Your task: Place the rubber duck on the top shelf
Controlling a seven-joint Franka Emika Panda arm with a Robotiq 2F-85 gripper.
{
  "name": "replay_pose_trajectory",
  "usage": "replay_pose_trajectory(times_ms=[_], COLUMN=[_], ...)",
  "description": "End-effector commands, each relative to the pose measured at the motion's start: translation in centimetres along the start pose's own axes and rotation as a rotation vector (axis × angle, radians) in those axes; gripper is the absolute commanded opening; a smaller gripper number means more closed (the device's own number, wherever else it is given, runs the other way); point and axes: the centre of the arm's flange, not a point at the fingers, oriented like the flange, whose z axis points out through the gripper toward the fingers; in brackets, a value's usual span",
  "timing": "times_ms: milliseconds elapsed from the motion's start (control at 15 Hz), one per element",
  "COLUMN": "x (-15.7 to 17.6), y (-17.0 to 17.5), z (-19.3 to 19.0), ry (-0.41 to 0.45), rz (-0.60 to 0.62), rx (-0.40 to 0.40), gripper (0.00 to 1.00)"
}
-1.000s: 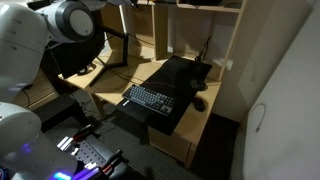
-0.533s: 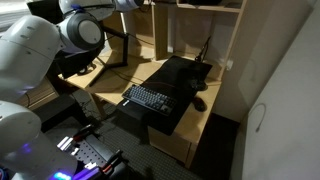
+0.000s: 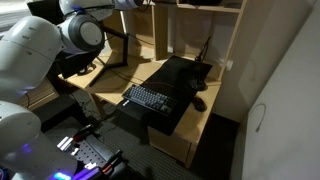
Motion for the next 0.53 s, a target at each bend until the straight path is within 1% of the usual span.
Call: replay_pose_trajectory(times_ms=[0, 467], x=[0.55, 0.61], y=[-3.67, -3.14], z=[6.52, 6.85], ry=[-0.042, -0.034], rz=[0.087, 0.148], rx=[0.008, -0.022], gripper=[0.06, 0.06])
